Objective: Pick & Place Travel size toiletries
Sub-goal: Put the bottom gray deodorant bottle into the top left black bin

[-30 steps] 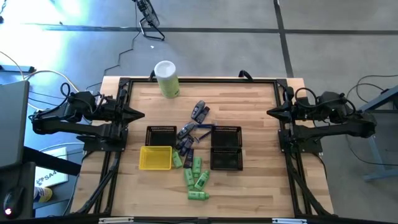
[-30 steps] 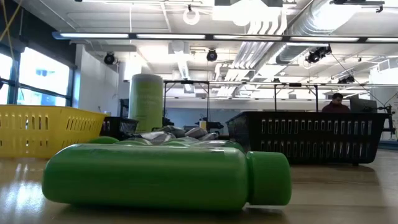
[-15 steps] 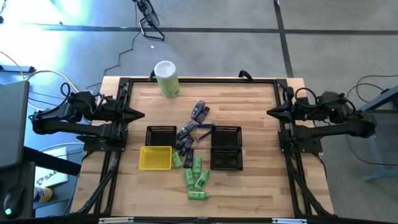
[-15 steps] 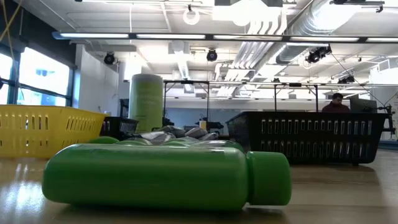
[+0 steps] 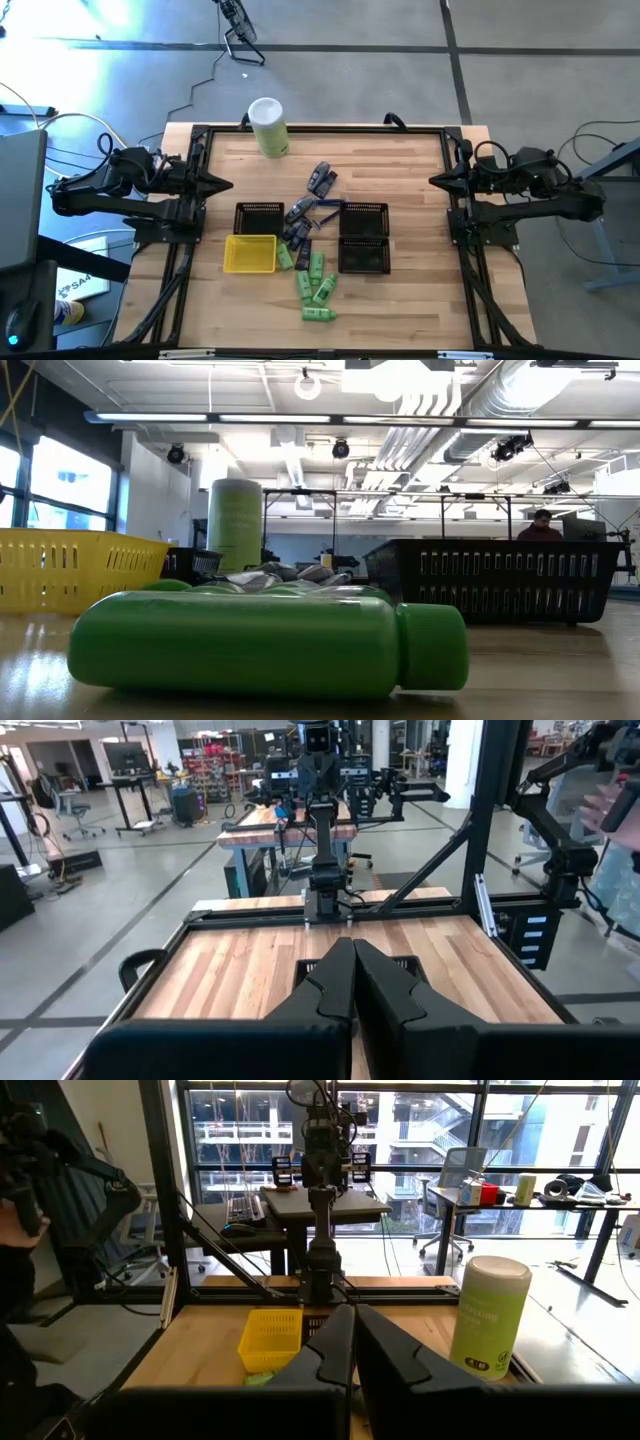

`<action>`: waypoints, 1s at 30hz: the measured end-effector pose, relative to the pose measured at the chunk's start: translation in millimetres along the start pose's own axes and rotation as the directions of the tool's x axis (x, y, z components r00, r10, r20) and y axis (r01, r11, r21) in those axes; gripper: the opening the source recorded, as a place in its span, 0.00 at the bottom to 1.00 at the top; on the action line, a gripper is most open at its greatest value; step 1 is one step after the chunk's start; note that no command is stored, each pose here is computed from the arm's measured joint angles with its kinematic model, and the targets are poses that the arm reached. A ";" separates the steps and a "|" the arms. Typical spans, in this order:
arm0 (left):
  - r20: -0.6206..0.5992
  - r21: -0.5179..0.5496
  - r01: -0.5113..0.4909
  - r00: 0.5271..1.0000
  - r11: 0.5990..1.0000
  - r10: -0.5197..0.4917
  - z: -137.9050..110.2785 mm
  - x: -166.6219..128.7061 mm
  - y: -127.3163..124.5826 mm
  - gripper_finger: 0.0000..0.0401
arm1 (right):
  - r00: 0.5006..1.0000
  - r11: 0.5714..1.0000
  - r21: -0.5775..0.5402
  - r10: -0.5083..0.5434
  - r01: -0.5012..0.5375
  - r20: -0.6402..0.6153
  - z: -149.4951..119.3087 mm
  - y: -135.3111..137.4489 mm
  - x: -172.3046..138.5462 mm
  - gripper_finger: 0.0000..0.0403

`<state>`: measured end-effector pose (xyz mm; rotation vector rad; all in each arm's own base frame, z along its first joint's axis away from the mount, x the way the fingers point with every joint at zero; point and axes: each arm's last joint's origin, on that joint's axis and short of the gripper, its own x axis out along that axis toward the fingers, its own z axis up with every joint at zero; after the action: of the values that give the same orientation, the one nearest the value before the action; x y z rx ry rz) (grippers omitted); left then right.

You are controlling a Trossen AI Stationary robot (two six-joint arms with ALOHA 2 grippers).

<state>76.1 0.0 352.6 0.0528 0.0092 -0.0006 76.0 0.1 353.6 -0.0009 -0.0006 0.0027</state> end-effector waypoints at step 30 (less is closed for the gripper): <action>0.001 -0.005 0.000 1.000 1.000 0.000 0.2 0.2 0.0 0.00 | 1.000 1.000 -0.027 0.000 0.000 0.007 0.7 0.0 0.0 0.02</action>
<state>76.3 0.0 352.8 0.0479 0.0080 -0.0006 76.0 0.1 354.4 -0.0277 -0.0081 0.0027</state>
